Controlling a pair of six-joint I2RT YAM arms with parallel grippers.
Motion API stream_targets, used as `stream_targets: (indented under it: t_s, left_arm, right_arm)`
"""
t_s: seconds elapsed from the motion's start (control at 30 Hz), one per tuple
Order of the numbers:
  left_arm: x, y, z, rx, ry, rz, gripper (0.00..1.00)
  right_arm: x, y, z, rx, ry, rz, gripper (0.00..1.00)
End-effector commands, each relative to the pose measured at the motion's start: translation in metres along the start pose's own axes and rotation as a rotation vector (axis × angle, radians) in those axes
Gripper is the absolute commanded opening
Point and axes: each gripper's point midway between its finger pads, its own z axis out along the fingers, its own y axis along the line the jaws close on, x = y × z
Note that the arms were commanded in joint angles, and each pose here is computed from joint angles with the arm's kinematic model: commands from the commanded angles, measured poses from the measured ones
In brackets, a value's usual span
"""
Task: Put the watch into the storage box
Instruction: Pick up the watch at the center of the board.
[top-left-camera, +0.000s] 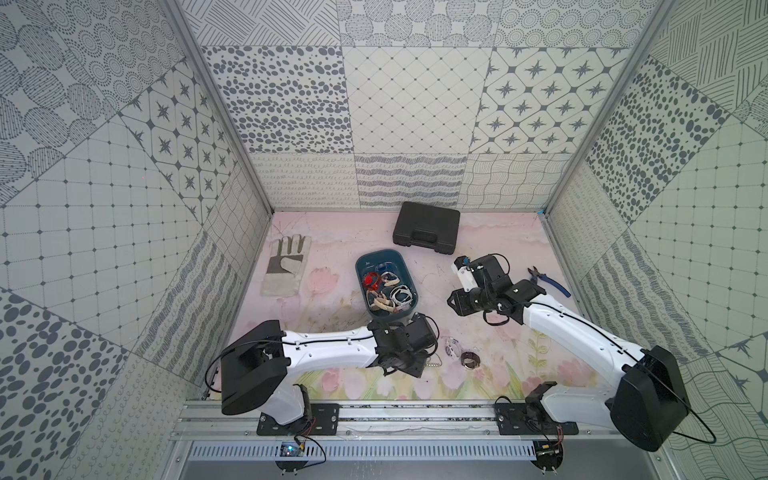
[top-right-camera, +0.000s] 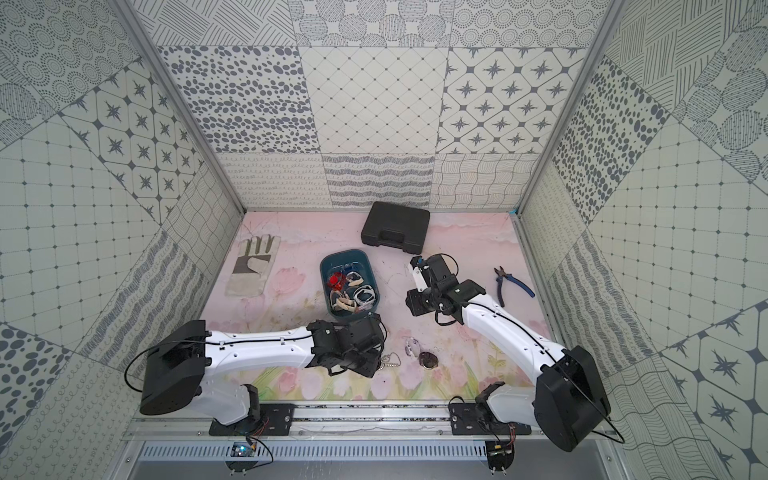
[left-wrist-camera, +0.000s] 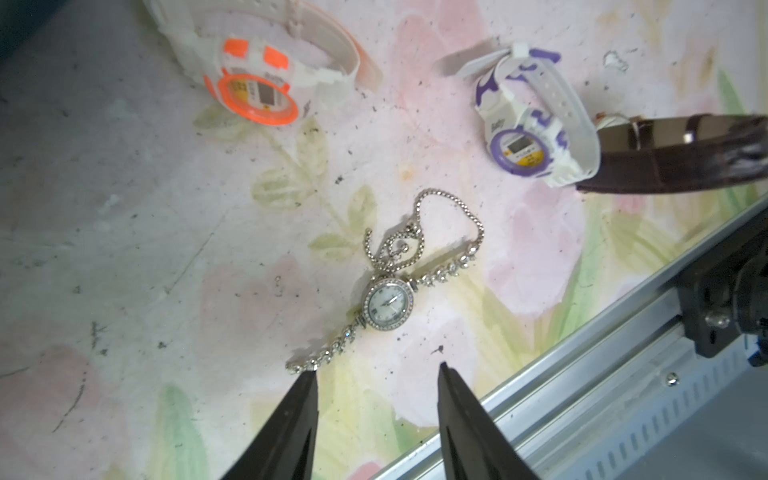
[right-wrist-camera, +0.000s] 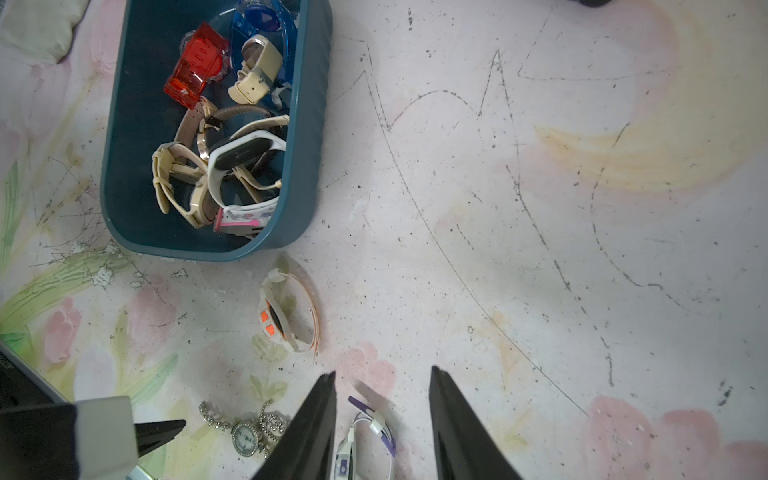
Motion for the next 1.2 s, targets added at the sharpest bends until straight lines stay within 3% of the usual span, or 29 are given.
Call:
stream_targets:
  t_s: [0.0, 0.73, 1.17]
  left_arm:
    - [0.014, 0.023, 0.0, -0.08, 0.051, 0.107, 0.53]
    - [0.025, 0.027, 0.021, -0.003, 0.161, 0.21, 0.58]
    - [0.019, 0.031, 0.033, -0.038, 0.196, 0.237, 0.56]
  right_arm:
    - [-0.007, 0.004, -0.001, -0.019, -0.034, 0.007, 0.42]
    - [-0.011, 0.003, -0.002, -0.008, -0.04, 0.01, 0.42]
    - [-0.011, 0.002, -0.003, -0.003, -0.042, 0.009, 0.42]
